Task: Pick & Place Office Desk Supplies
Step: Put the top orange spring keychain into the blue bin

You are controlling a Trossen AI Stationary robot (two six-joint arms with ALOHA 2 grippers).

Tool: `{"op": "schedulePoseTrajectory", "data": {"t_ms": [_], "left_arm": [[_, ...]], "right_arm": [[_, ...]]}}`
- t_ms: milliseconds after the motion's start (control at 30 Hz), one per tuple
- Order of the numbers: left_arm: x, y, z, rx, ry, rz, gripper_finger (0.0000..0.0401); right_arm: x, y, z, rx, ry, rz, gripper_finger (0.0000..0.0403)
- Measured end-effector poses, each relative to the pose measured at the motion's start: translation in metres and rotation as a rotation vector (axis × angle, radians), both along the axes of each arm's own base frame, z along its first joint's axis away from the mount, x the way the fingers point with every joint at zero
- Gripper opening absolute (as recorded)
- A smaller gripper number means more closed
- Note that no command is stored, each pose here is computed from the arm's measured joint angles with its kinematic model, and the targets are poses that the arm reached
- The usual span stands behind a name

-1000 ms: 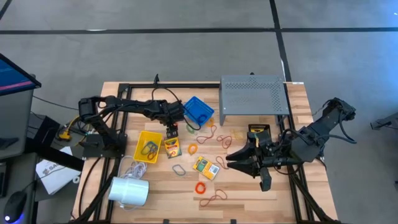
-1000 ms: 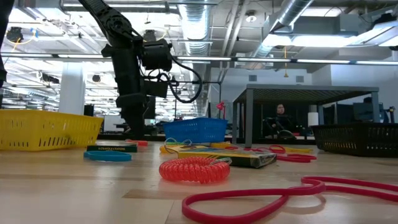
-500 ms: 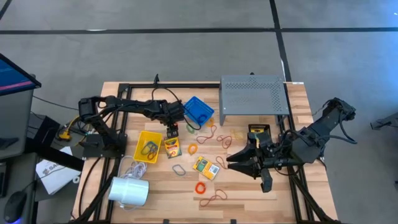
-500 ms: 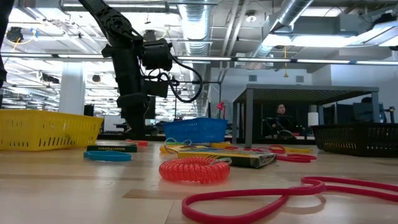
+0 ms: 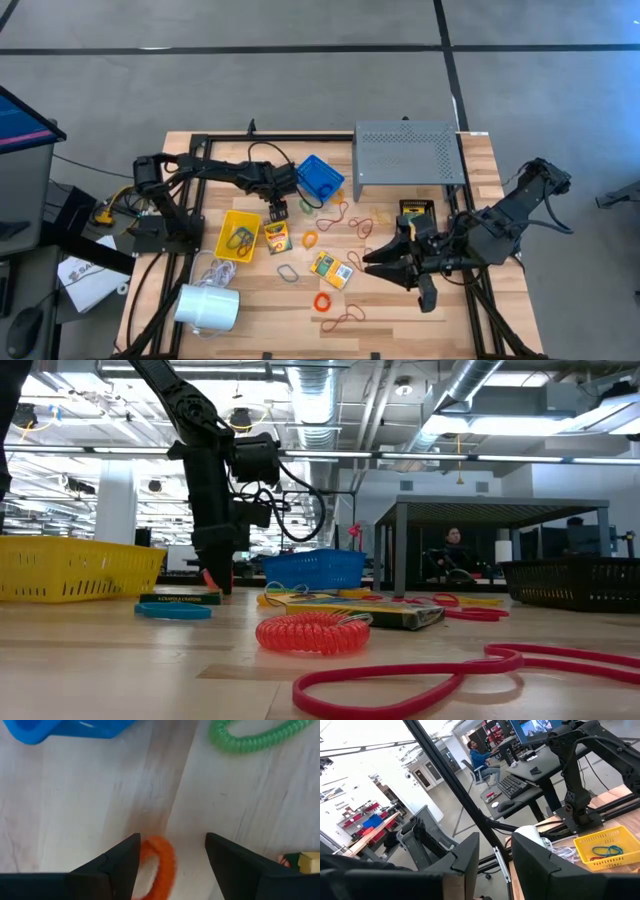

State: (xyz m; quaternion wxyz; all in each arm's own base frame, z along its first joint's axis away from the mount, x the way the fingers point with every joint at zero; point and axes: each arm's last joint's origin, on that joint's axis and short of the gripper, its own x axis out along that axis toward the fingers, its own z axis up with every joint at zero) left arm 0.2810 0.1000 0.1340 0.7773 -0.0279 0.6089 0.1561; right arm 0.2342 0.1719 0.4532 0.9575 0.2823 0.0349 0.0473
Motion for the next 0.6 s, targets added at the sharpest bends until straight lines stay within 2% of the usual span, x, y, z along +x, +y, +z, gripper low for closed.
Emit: {"op": "schedulePoseTrajectory", "data": {"t_ms": [167,300,433,600], "left_arm": [[-0.0004,0.0002,-0.0003,-0.005,0.001,0.003,0.0215],[-0.0017,0.0026,-0.0009,-0.038,-0.006,0.026,0.0184],[-0.0018,0.002,-0.0012,-0.06,-0.012,0.041,0.0129],[-0.0018,0.0013,-0.0014,-0.075,-0.016,0.044,0.0036]], "right_arm": [[0.0,0.0,0.0003,0.002,-0.002,0.0,0.0111],[0.0,0.0,0.0004,0.002,-0.003,0.0,0.0111],[0.0,0.0,0.0004,0.002,-0.003,0.0,0.0111],[-0.0001,0.0002,0.0004,0.002,-0.003,0.001,0.0111]]}}
